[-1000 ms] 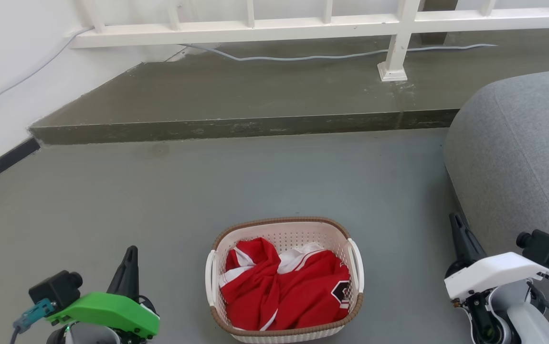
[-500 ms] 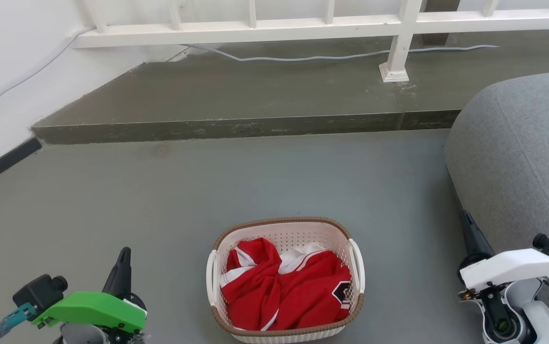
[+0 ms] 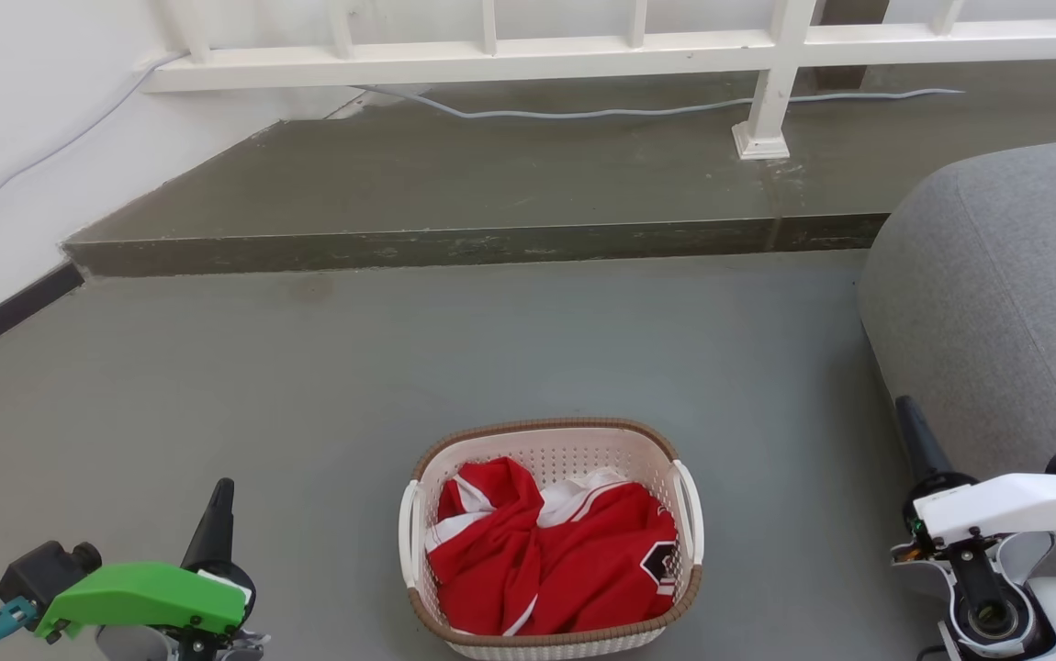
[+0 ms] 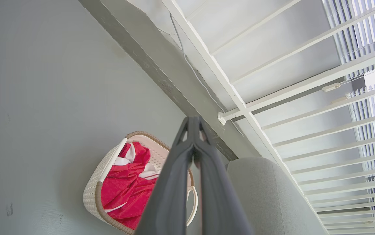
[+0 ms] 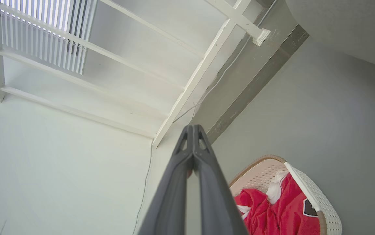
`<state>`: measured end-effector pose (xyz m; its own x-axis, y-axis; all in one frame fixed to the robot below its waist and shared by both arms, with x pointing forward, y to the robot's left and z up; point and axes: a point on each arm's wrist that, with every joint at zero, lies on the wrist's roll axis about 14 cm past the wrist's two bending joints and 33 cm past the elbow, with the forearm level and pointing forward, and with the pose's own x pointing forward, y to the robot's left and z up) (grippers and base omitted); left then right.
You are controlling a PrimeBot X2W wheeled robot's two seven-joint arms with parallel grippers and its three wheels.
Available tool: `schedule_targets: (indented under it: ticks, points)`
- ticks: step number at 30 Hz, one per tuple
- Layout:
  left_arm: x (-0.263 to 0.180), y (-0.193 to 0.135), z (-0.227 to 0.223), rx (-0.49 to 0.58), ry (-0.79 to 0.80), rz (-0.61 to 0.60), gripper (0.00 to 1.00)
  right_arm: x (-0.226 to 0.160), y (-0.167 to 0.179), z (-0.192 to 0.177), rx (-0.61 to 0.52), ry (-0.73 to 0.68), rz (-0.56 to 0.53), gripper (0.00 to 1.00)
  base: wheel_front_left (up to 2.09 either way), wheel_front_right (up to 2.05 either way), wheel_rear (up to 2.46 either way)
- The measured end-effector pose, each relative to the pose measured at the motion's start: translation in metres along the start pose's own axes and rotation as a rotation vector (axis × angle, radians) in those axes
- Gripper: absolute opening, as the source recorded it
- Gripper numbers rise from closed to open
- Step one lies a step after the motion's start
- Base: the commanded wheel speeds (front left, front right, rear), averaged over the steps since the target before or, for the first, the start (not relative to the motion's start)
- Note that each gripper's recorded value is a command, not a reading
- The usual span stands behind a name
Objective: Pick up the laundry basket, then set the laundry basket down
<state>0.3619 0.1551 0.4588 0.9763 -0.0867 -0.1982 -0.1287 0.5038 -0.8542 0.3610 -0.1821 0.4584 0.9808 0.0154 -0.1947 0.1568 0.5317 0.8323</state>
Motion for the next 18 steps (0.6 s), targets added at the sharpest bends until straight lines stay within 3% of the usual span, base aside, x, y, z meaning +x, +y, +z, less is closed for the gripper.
schedule_targets:
  ticks: [18]
  points:
    - [0.004, -0.001, 0.015, -0.234, -0.027, -0.028, 0.00, 0.005, 0.003, 0.012, 0.258, -0.023, 0.024, 0.00, 0.00, 0.00, 0.00]
